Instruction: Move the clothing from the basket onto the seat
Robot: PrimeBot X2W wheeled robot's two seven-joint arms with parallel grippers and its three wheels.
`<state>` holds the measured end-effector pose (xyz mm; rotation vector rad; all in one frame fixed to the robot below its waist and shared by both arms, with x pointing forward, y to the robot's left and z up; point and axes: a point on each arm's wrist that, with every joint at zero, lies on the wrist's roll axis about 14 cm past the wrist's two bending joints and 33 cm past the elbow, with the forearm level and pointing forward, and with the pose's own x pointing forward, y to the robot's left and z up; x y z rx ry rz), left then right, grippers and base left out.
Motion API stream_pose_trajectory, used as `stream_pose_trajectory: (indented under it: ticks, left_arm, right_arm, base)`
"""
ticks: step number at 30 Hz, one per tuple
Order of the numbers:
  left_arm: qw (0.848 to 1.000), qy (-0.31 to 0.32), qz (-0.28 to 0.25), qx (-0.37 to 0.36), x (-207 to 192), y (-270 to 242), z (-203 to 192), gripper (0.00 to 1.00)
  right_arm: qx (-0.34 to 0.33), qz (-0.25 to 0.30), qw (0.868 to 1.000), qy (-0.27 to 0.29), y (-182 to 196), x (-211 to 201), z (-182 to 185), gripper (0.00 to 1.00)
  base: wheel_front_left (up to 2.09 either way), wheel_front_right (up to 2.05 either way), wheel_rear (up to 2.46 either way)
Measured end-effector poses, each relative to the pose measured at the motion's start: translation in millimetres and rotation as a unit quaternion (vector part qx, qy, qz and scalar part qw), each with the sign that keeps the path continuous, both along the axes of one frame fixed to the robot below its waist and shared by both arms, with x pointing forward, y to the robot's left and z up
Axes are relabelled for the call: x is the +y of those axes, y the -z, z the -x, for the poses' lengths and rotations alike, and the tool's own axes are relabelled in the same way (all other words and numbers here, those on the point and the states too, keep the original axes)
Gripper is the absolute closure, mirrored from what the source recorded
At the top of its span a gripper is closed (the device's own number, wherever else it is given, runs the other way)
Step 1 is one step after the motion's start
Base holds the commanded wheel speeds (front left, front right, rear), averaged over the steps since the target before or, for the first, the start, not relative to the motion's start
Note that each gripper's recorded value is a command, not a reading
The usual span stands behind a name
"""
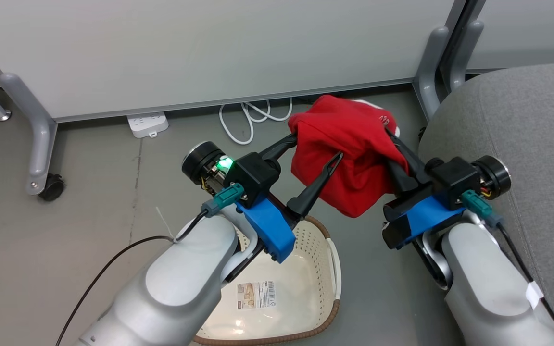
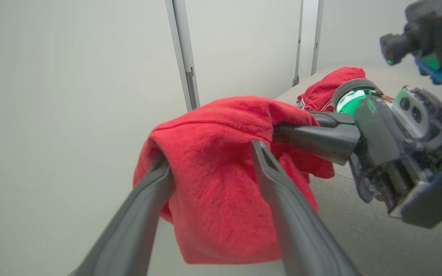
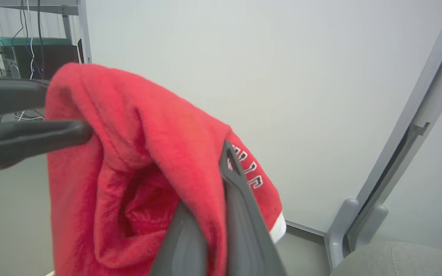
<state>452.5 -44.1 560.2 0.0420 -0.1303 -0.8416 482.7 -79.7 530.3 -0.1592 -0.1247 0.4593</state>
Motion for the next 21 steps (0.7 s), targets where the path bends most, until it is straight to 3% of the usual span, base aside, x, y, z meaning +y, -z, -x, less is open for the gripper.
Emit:
stream_pose_trajectory:
  ticks: [11, 21]
  left_arm:
    - [1.000, 0.020, -0.005, 0.013, -14.6, 15.5, -5.0, 0.00]
    - [0.998, 0.066, -0.004, 0.020, -46.1, 25.7, -3.5, 0.00]
  right_arm:
    - [-0.002, -0.025, 0.997, 0.070, -1.2, -46.7, -3.0, 1.00]
    - [-0.008, -0.044, 0.987, 0.154, -2.6, -104.0, 8.8, 1.00]
  base:
    - [0.00, 0.00, 0.00]
    - [0.00, 0.00, 0.00]
